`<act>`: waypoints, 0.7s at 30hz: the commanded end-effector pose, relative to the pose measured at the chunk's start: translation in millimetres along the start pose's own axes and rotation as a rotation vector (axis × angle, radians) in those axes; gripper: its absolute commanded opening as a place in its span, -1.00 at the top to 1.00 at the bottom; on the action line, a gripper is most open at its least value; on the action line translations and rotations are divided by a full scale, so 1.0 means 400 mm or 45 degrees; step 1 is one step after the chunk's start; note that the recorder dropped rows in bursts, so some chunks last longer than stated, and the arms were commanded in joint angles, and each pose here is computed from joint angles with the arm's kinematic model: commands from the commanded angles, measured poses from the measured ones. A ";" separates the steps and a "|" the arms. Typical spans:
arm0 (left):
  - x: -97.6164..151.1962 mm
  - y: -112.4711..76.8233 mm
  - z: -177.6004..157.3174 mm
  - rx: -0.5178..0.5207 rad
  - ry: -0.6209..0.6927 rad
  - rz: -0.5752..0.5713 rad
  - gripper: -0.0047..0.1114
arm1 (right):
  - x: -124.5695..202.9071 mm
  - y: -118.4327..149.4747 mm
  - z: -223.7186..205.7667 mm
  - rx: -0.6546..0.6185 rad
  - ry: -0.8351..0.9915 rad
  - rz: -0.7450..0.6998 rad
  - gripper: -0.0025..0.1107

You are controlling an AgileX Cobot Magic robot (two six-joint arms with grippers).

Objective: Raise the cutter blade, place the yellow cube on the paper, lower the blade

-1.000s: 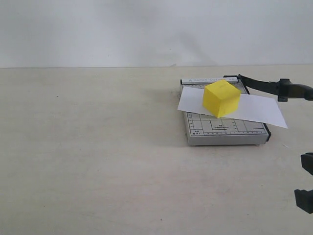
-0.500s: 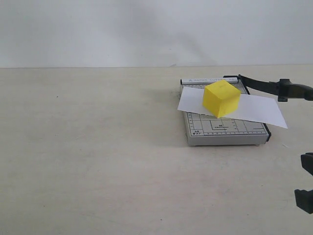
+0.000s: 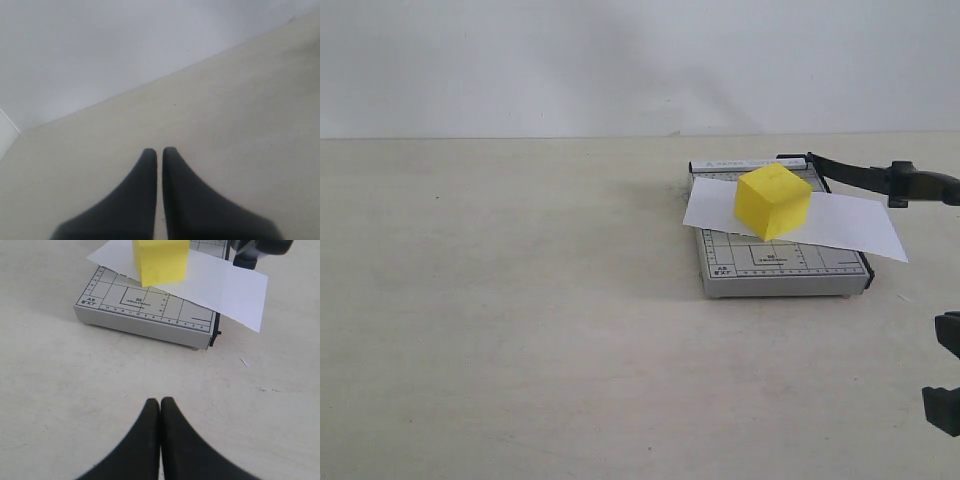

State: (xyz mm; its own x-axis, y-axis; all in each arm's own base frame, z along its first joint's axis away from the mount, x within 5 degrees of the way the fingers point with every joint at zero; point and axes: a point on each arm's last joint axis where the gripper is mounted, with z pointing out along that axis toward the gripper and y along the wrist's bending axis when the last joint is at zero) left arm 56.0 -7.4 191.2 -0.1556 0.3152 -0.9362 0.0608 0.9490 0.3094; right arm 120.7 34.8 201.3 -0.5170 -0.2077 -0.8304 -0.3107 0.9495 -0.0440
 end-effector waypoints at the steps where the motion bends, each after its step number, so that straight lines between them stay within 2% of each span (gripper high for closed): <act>1: -0.015 0.023 -0.002 -0.120 -0.122 -0.494 0.84 | -0.007 -0.001 -0.002 0.003 -0.018 0.001 0.96; 4: -0.015 0.032 -0.002 -0.183 -0.140 -0.661 0.84 | -0.007 -0.001 -0.002 0.003 -0.018 0.001 0.96; 7: -0.003 0.025 0.000 -0.193 -0.070 -0.728 0.84 | -0.007 -0.001 -0.002 0.003 -0.018 0.001 0.96; 10: 0.008 0.010 0.002 -0.141 0.015 -0.735 0.84 | -0.007 -0.001 -0.002 0.003 -0.018 0.001 0.96; 16: 0.008 0.009 0.002 -0.131 0.020 -0.735 0.84 | -0.009 -0.001 -0.002 0.005 -0.030 0.001 0.96; 19: 0.005 0.007 0.002 -0.097 0.004 -0.709 0.84 | -0.013 -0.002 -0.002 0.009 -0.053 0.001 0.96; 21: 0.004 0.009 0.001 -0.092 -0.002 -0.630 0.84 | -0.023 -0.003 -0.003 0.017 -0.106 0.001 0.96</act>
State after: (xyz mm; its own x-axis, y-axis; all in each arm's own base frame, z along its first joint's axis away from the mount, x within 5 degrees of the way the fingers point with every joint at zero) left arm 56.6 -3.8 190.9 -0.1508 -0.2244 -0.9628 -0.1063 0.9719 -0.2099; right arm 121.6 34.8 202.6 -0.5033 -0.2037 -0.8398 -0.3086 0.9501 -0.0455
